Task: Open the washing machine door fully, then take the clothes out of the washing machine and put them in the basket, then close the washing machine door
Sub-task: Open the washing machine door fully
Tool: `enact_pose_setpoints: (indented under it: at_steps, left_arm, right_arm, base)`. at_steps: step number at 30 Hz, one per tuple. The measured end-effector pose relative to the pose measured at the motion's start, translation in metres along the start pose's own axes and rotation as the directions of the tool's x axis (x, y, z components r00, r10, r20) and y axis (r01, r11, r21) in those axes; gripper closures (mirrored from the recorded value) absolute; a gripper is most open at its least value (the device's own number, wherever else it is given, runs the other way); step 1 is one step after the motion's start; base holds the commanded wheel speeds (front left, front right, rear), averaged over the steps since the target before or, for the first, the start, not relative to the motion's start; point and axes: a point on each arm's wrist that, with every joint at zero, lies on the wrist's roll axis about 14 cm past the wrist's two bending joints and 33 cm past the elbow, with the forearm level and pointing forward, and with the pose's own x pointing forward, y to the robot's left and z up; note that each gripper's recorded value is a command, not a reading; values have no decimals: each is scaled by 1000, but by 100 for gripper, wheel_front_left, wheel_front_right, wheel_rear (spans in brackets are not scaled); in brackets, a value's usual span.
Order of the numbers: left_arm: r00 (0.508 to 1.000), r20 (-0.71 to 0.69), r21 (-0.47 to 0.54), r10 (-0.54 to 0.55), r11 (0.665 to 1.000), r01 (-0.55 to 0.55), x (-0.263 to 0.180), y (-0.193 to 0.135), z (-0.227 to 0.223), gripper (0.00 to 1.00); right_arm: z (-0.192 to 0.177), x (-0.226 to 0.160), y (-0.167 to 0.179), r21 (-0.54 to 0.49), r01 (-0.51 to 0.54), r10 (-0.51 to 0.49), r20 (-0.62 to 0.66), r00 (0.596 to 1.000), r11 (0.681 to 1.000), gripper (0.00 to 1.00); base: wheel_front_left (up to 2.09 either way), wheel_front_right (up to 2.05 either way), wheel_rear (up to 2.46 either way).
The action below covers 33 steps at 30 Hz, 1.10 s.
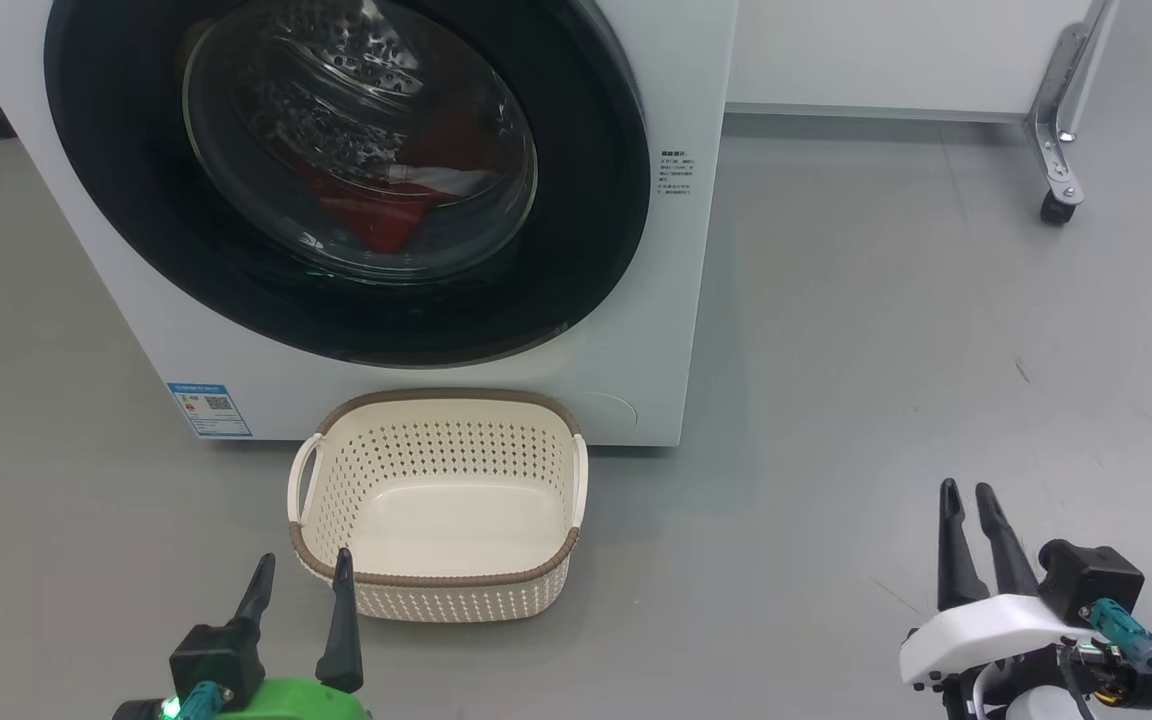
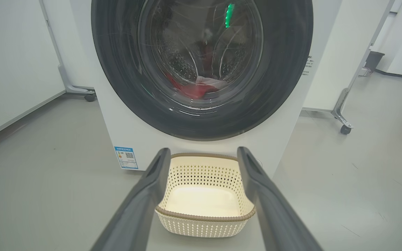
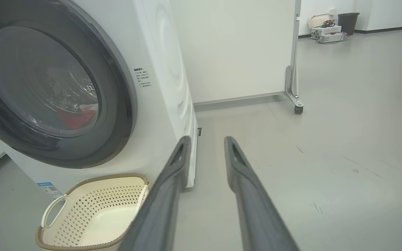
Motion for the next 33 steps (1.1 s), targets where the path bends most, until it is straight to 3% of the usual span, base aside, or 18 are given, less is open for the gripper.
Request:
enact_pose_setpoints:
  at_steps: [11,19,24,33]
  left_arm:
    - [1000,3,0,1,1000,-1,-1,0,1,0]
    - [1000,-10,3,-9,1000,9,-3,-3,-4,0]
    - [1000,-19,2,6,1000,-6,-4,1,-6,0]
    - [1000,-28,2,9,1000,-9,2,2,-8,0]
  right_arm:
    - [-2,0,3,1,-17,17,-6,1000,1000,100]
    - [4,6,-17,172,59,-62,12,998,983,100]
    - [17,21,-30,404,95,-121,39,992,910,100]
    - [41,60,-37,638,80,-148,54,988,766,100]
  base:
    - [0,0,0]
    - [0,0,0]
    - [0,0,0]
    - [0,0,0]
